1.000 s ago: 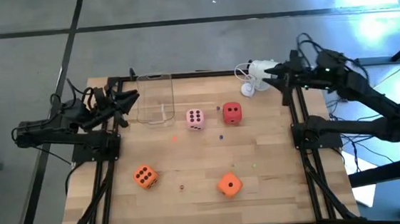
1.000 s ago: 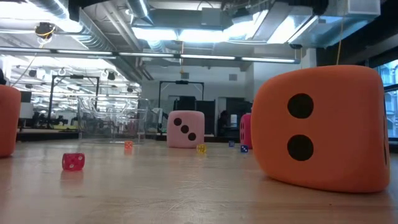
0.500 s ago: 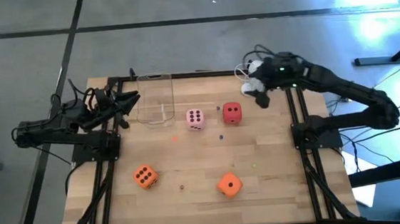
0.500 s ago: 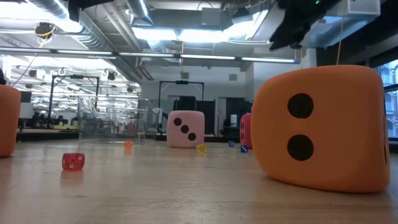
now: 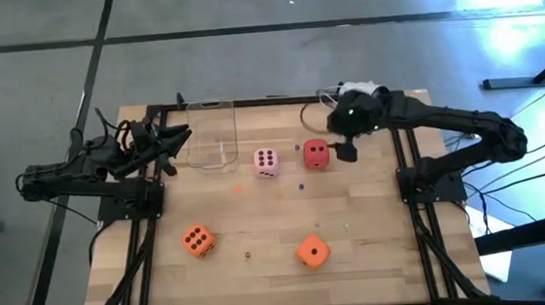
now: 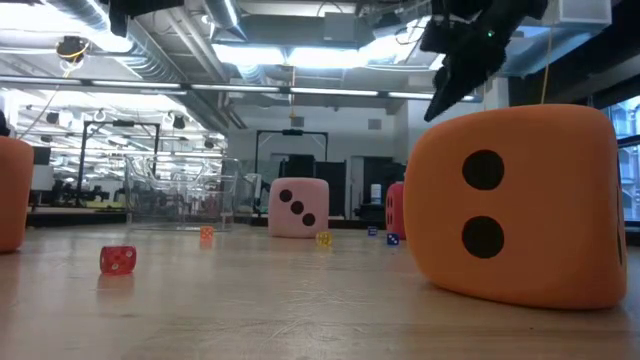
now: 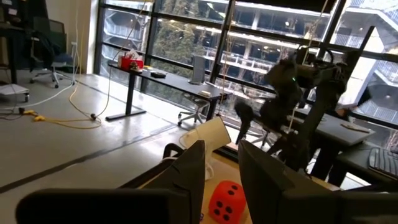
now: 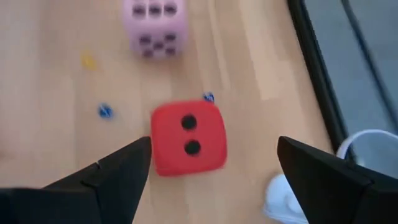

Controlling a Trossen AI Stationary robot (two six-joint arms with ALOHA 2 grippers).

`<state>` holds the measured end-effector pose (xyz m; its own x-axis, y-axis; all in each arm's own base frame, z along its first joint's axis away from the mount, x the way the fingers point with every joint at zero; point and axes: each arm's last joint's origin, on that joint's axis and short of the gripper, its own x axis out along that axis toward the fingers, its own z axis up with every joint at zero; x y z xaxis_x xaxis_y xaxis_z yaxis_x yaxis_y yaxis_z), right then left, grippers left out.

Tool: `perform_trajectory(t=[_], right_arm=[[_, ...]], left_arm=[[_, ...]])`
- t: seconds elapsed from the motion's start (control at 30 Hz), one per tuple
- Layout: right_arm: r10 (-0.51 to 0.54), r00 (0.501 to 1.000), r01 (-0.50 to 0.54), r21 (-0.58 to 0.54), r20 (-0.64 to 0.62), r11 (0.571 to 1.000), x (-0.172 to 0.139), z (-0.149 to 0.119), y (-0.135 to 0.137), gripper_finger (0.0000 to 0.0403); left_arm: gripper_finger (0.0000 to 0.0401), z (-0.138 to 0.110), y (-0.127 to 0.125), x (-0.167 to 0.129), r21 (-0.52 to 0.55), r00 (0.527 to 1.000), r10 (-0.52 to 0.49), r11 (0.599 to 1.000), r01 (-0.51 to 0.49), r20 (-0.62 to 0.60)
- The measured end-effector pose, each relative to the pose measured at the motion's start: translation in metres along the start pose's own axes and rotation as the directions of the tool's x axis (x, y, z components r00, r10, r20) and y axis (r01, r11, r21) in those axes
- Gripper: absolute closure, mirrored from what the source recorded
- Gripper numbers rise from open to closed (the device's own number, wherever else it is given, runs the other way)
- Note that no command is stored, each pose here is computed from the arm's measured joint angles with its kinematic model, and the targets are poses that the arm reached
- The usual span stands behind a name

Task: Pick & Place Dice
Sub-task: Put the large red dice into the transparent bin

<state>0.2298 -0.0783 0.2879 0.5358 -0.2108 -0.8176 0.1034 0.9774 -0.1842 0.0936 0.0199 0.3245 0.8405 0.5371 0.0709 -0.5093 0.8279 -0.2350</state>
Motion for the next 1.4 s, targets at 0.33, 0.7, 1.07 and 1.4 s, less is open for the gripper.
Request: perform_trajectory(t=[0.33, 0.7, 1.07, 1.4], right_arm=[[-0.035, 0.991, 0.010, -0.198, -0.125, 0.980, 0.029, 0.009, 0.047, 0.0078], [-0.150, 0.961, 0.068, -0.328, -0.231, 0.942, 0.071, 0.011, 0.078, 0.0100], [-0.180, 0.952, 0.111, -0.270, -0.249, 0.956, 0.094, 0.011, 0.080, 0.0104], [-0.256, 0.922, 0.165, -0.304, -0.291, 0.938, 0.123, 0.008, 0.081, 0.0104]], left_arm=[[0.0308, -0.002, 0.000, 0.000, 0.013, 1.000, 0.004, 1.000, -0.004, -0.019], [0.0308, -0.005, 0.001, 0.000, 0.027, 0.999, 0.003, 1.000, -0.001, -0.045], [0.0308, -0.005, 0.000, 0.000, 0.028, 0.998, -0.021, 0.999, 0.022, -0.051], [0.0308, -0.005, 0.000, 0.000, 0.027, 0.997, -0.043, 0.999, 0.044, -0.057]])
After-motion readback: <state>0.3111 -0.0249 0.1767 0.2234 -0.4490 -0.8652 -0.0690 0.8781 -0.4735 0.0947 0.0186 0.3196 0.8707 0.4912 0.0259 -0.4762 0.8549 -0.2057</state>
